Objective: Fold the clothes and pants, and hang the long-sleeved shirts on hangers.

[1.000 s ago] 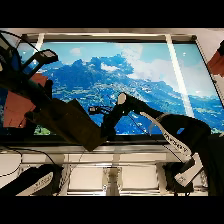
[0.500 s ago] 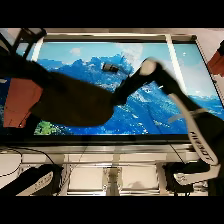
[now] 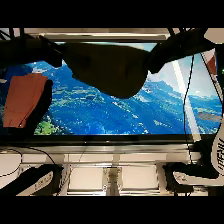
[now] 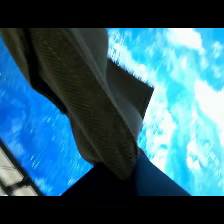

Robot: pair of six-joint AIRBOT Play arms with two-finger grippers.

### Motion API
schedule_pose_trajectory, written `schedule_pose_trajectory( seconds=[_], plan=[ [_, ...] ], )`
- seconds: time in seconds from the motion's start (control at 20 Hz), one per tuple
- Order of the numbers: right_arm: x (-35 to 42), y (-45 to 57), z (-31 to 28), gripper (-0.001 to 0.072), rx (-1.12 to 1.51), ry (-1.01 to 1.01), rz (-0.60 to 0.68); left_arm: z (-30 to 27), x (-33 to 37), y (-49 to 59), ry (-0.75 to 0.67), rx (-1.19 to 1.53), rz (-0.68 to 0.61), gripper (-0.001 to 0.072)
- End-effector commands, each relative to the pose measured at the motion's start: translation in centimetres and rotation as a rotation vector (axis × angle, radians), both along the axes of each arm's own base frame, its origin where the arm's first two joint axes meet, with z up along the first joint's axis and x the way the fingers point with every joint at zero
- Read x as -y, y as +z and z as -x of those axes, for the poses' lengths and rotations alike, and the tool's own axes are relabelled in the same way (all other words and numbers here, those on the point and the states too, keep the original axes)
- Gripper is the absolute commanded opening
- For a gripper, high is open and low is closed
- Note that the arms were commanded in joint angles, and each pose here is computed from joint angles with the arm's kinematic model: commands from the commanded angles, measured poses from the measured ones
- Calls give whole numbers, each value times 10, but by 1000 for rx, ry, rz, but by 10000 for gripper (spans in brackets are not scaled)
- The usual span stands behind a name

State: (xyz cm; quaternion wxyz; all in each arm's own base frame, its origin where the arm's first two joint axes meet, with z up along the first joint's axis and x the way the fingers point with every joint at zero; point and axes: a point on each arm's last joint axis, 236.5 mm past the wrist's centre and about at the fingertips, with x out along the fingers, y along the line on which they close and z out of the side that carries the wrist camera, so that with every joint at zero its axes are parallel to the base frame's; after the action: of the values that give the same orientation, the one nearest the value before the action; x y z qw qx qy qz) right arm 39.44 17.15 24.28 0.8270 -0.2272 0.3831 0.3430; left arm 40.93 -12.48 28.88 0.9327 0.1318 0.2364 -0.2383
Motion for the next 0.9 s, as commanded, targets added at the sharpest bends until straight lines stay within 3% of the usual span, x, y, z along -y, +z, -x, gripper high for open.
schedule_pose_trajectory(
  seconds=[0.0,0.15,0.5,0.65,0.85],
  plan=[
    [5,-25,42,17,-204,39,32,40,-8,-53,-49,-274,-64,23],
    [-30,-38,71,17,-336,140,-64,86,-25,-111,-60,-571,-110,24],
    [-76,-143,161,18,-686,318,102,194,-56,-230,-36,-1193,-112,24],
    [-65,-185,170,18,-764,273,147,206,-61,-260,-5,-1257,-109,24],
    [-77,-213,97,18,-493,131,83,159,-67,-278,103,-1071,-91,24]
  ],
)
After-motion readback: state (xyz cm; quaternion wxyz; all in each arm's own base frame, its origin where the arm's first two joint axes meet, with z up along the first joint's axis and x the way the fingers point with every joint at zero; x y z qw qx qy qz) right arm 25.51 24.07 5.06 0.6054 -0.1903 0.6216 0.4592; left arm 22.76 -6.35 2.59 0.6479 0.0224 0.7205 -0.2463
